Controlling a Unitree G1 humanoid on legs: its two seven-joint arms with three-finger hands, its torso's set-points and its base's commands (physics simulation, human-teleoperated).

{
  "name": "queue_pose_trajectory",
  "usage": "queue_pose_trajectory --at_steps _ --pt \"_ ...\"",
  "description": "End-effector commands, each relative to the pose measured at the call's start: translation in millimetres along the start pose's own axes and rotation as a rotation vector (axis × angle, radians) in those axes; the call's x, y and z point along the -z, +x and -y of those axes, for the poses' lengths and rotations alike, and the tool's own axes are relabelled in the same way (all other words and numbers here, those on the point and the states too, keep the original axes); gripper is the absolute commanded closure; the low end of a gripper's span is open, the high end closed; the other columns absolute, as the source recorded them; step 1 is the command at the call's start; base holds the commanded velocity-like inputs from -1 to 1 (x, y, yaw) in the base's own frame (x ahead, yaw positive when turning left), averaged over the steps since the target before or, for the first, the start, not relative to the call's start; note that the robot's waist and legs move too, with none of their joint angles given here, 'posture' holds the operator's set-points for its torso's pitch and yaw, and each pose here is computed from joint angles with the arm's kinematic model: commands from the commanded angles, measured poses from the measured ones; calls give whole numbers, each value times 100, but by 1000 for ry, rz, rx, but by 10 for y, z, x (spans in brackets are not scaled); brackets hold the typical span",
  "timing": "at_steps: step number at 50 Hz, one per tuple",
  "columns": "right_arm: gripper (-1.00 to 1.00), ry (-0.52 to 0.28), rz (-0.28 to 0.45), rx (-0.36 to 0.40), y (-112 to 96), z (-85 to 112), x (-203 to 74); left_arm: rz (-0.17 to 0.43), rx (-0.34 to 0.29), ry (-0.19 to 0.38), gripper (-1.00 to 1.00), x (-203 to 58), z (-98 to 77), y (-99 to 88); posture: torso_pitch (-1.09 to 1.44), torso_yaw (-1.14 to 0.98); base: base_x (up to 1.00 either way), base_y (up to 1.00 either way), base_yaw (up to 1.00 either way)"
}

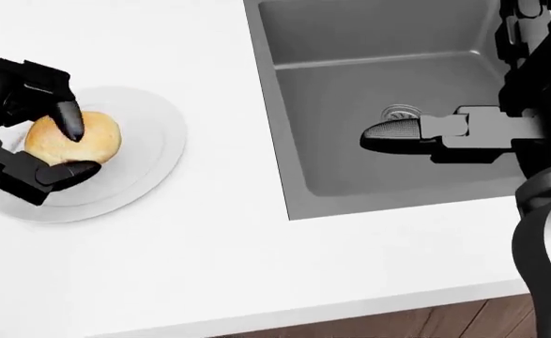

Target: Place the pastries on the plates.

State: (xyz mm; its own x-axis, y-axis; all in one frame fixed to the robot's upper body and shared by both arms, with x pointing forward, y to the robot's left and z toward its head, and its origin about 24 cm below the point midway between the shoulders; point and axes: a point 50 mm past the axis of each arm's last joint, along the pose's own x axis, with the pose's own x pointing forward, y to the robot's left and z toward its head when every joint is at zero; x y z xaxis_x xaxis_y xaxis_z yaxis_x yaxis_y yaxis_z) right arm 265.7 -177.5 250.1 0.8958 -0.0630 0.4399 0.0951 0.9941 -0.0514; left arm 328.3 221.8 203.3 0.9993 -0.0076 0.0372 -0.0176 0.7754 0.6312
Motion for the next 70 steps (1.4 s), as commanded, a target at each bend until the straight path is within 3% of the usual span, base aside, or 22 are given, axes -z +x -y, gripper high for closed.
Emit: queue_pose_trajectory --at_steps 1,7,8,10,11,12,14,22,31,33,38,41,44,45,47,53,57,70 --pt "-100 -3 83 6 3 7 -148 77 -57 23 44 -172 -129 -21 0 0 0 0 0" --pt "-100 -4 82 5 2 7 -141 84 -66 30 14 -197 -162 -32 0 0 0 0 0" --pt "-100 -4 82 4 2 9 -143 87 -71 33 -7 -209 -179 -34 0 0 0 0 0" --pt "-100 -8 83 4 8 10 -143 84 -63 32 -25 -204 -164 -41 0 0 0 0 0" --pt "-100 -3 83 3 11 6 -143 85 -64 31 -44 -206 -165 -44 0 0 0 0 0" --pt "-100 -6 84 4 15 6 -143 87 -62 29 -37 -212 -167 -46 0 0 0 0 0" --pt "-100 -5 83 3 22 8 -139 89 -60 34 -100 -222 -165 -35 0 0 0 0 0" --pt "-100 -7 87 0 29 8 -160 94 -65 50 -100 -264 -188 -19 0 0 0 0 0" --pt "-100 -8 86 1 16 6 -150 130 -112 36 -100 -393 -342 -71 0 0 0 0 0" --pt "-100 -8 87 0 16 1 -158 140 -128 13 -100 -426 -401 -107 0 0 0 0 0" --pt "-100 -9 84 1 18 -5 -147 199 -177 -112 -100 -538 -579 -217 0 0 0 0 0" --pt "-100 -7 86 1 21 -6 -156 247 -186 -194 -100 -608 -668 -311 0 0 0 0 0" --pt "-100 -11 88 2 15 0 -170 270 -193 -220 -100 -652 -699 -377 0 0 0 0 0" --pt "-100 -10 90 2 15 -1 -179 305 -181 -262 -100 -687 -701 -420 0 0 0 0 0" --pt "-100 -8 93 4 20 3 -194 333 -182 -294 -100 -727 -726 -469 0 0 0 0 0" --pt "-100 -24 109 14 10 50 -276 350 -177 -309 -100 -755 -736 -596 0 0 0 0 0" --pt "-100 -35 130 45 3 138 -352 361 -208 -337 -100 -727 -794 -660 0 0 0 0 0" --pt "-100 -79 149 124 -64 394 -479 317 -322 -290 -100 -580 -1020 -815 0 0 0 0 0"
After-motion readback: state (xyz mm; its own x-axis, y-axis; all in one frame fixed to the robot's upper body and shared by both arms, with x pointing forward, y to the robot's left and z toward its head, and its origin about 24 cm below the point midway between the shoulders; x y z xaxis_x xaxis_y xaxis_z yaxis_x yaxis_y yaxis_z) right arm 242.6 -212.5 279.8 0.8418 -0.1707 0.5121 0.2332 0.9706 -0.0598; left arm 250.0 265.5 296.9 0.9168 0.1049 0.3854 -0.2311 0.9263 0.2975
